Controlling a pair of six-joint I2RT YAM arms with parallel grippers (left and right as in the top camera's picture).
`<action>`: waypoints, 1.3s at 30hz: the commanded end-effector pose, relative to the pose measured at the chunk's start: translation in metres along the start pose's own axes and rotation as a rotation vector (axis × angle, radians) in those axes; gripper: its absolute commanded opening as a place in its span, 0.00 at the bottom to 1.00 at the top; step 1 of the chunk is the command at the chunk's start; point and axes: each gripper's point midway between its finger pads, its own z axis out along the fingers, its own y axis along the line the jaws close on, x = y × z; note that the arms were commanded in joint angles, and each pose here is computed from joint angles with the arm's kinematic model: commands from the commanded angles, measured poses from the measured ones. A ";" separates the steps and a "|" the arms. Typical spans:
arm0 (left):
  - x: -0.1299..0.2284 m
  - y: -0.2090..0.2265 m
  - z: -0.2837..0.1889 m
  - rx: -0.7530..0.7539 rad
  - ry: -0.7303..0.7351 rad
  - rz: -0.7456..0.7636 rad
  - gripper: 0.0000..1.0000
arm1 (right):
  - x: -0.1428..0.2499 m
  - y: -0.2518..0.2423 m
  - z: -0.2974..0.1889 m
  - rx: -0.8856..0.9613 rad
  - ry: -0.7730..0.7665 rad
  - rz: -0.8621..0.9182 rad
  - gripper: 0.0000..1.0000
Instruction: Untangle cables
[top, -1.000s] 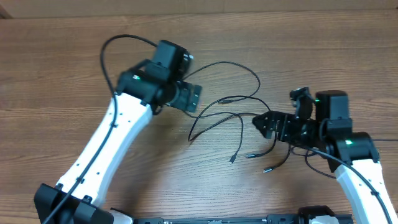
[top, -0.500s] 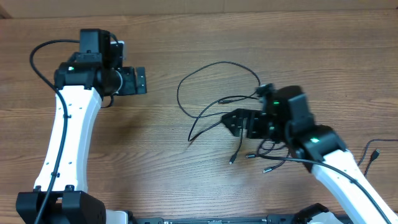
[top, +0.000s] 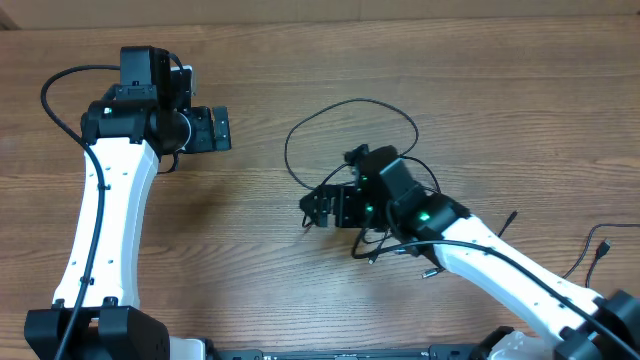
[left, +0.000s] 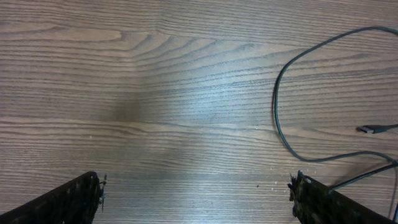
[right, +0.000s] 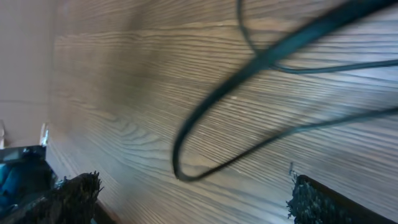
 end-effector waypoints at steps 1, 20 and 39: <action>-0.002 -0.003 0.000 0.015 0.000 0.019 1.00 | -0.006 0.008 0.010 -0.014 -0.018 0.005 0.99; -0.002 -0.003 0.000 0.015 0.000 0.020 1.00 | -0.014 -0.006 0.014 0.062 -0.071 0.050 0.48; -0.002 -0.003 0.000 0.015 0.000 0.019 1.00 | 0.018 -0.012 0.044 0.133 -0.005 0.005 0.04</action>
